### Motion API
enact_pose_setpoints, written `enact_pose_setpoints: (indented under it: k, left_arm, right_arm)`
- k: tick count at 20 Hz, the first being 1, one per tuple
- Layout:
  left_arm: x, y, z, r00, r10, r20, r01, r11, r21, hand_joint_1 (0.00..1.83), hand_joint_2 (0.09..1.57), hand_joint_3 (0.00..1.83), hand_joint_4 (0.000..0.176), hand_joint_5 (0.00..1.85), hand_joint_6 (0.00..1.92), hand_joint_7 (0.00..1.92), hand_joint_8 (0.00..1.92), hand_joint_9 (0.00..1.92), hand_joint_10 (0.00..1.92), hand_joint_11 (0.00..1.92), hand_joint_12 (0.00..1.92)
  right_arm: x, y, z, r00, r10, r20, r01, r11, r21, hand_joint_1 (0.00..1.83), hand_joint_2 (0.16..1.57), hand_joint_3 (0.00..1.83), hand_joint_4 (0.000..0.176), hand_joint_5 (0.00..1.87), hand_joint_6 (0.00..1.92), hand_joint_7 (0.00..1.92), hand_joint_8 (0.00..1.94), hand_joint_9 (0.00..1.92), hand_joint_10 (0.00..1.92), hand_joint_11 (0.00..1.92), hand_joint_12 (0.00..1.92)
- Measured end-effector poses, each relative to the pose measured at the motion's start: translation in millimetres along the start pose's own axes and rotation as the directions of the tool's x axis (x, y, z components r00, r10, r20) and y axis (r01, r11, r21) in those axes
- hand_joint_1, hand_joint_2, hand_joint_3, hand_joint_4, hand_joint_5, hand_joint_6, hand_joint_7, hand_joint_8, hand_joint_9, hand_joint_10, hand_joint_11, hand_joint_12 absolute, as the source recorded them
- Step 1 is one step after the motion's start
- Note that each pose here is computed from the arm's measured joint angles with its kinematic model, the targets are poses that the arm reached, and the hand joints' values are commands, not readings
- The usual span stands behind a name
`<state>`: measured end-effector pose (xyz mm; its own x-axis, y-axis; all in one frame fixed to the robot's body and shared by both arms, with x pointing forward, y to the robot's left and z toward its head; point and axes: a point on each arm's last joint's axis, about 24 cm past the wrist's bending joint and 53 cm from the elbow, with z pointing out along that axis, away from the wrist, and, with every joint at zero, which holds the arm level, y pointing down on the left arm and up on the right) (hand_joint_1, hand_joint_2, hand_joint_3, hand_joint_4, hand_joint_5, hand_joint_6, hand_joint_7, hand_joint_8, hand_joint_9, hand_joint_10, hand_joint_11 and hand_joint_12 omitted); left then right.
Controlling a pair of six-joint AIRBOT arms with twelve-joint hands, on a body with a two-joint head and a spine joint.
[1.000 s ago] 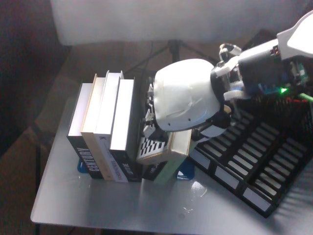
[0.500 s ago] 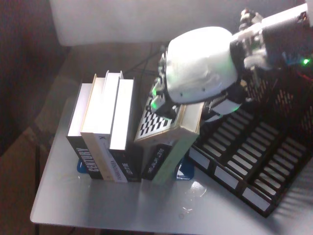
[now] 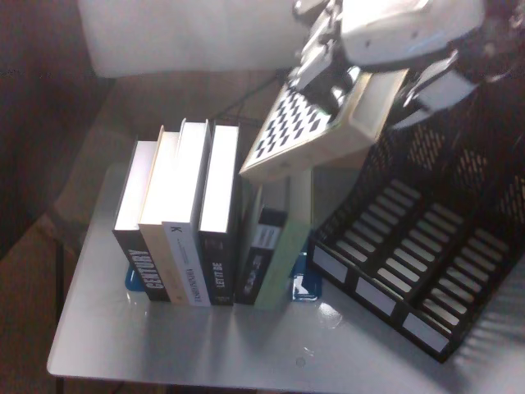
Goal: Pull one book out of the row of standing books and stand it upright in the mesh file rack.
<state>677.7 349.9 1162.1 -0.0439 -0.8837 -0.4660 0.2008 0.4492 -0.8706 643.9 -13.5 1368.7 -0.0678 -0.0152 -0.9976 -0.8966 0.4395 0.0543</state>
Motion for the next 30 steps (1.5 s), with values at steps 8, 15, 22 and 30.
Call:
enact_pose_setpoints:
  k: [8, 15, 22, 30]
  left_arm:
    - [3.5, -5.9, 4.5, 0.9999, -0.010, -0.005, 0.010, 0.9998, 0.017, 0.68, 1.53, 0.00, 0.000, 0.49, 0.26, 0.49, 0.54, 0.29, 1.13, 0.02, 1.74]
    - [16.2, -8.1, 10.3, 0.9991, -0.029, -0.029, 0.030, 0.9994, 0.019, 0.68, 1.53, 0.00, 0.000, 0.49, 0.26, 0.48, 0.55, 0.29, 1.14, 0.02, 1.74]
    - [17.0, -7.4, 10.2, 0.9991, -0.029, -0.032, 0.030, 0.9994, 0.016, 0.68, 1.53, 0.00, 0.000, 0.49, 0.27, 0.48, 0.56, 0.29, 1.14, 0.02, 1.74]
    - [21.0, -7.1, 8.6, 0.9986, -0.035, -0.040, 0.036, 0.9993, 0.012, 0.68, 1.53, 0.00, 0.000, 0.49, 0.27, 0.48, 0.57, 0.29, 1.14, 0.02, 1.74]
  right_arm:
    - [-62.8, -16.7, -56.1, 0.984, -0.123, 0.126, 0.107, 0.987, 0.123, 1.27, 1.28, 0.00, 0.000, 0.17, 1.06, 0.66, 1.51, 0.69, 1.45, 0.54, 1.85]
    - [-89.7, -29.1, -104.2, 0.965, -0.203, 0.167, 0.157, 0.955, 0.252, 1.27, 1.28, 0.00, 0.000, 0.17, 1.06, 0.66, 1.51, 0.69, 1.45, 0.54, 1.85]
    - [-72.1, -44.5, -123.3, 0.974, -0.186, 0.128, 0.138, 0.939, 0.316, 1.27, 1.28, 0.00, 0.000, 0.17, 1.06, 0.67, 1.51, 0.69, 1.45, 0.54, 1.85]
    - [-57.7, -60.2, -139.3, 0.981, -0.158, 0.115, 0.106, 0.923, 0.371, 1.27, 1.28, 0.00, 0.000, 0.17, 1.06, 0.67, 1.51, 0.69, 1.44, 0.54, 1.85]
